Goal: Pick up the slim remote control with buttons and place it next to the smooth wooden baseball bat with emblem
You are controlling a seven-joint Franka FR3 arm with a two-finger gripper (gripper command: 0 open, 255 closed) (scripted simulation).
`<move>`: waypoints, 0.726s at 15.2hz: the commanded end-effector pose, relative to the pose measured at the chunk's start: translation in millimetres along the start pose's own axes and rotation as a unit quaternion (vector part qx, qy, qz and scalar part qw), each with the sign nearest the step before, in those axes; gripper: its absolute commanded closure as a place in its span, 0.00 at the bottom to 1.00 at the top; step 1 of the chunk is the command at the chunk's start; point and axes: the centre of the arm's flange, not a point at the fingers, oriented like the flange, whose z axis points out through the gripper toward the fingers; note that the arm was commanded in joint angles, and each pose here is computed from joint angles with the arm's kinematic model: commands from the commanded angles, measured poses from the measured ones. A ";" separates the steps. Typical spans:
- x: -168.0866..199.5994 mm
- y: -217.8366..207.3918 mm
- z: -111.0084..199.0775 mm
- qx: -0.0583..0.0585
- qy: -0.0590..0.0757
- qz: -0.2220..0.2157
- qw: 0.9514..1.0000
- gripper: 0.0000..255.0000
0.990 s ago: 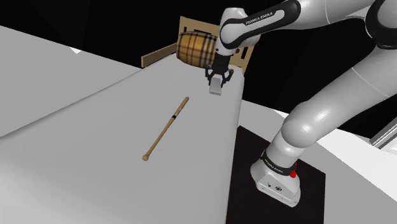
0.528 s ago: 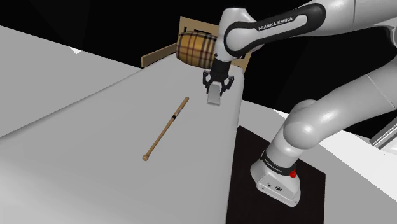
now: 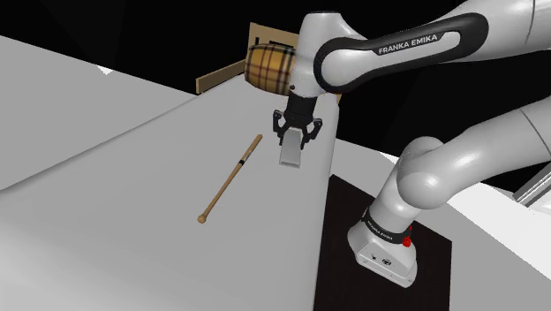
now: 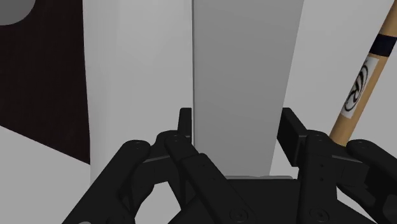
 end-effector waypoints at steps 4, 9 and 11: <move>-66.0 -4.8 -3.7 0.000 0.000 0.001 1.000 1.00; -131.7 -11.3 -4.5 0.000 0.000 0.001 1.000 1.00; -157.9 -13.9 -4.8 0.000 0.000 0.001 1.000 1.00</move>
